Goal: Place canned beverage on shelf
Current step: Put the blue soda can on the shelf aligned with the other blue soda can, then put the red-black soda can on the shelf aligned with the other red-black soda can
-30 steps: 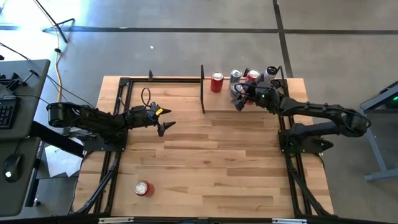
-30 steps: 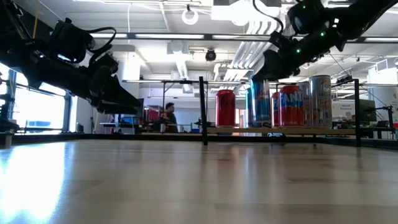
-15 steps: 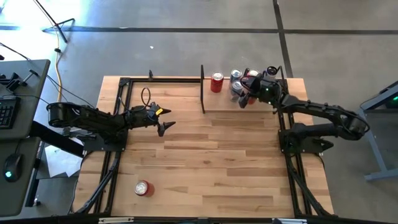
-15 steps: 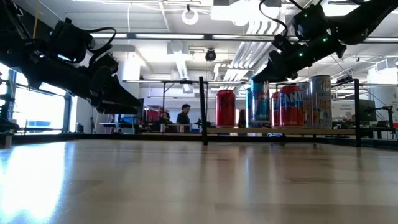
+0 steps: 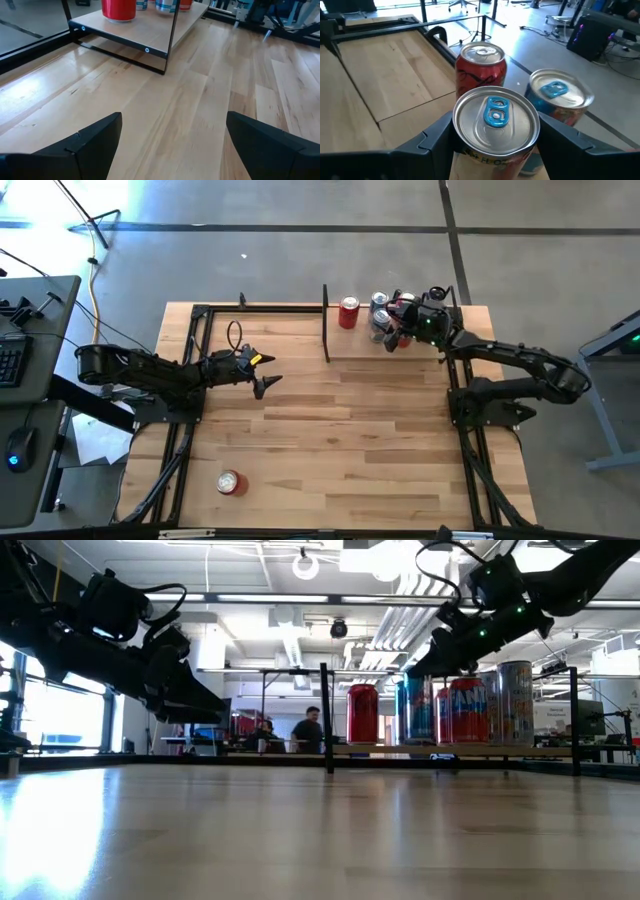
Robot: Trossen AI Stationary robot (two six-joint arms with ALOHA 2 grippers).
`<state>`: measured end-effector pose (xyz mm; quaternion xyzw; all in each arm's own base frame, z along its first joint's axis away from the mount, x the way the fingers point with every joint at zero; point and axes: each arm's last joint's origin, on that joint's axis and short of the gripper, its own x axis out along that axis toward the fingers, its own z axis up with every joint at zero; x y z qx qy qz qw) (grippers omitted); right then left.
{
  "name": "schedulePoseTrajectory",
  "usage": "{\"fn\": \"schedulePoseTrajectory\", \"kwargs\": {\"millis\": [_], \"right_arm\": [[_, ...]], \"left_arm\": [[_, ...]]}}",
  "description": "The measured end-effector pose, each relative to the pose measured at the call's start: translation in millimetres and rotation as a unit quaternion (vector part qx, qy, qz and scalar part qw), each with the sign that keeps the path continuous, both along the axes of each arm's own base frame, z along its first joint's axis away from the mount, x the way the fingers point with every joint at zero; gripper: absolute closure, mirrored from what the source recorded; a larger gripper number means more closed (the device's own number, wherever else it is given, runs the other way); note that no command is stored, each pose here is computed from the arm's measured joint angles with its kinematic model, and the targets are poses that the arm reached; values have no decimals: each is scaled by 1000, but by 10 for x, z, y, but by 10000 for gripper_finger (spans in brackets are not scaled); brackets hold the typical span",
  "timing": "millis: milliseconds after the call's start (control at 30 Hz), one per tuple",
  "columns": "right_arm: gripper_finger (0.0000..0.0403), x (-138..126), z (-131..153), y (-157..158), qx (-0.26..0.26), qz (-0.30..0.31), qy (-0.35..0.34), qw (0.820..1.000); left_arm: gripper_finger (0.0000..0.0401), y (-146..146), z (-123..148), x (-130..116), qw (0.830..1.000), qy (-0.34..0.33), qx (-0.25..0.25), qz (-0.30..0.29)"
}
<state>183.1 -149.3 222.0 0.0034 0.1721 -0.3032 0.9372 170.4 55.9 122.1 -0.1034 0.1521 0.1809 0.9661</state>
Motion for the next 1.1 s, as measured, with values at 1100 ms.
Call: {"fn": "schedulePoseTrajectory", "kwargs": {"millis": [1100], "right_arm": [[95,11,37,-13,-9,6,-18,1000]], "left_arm": [[52,0,-1,0,1000,1,0,0]]}}
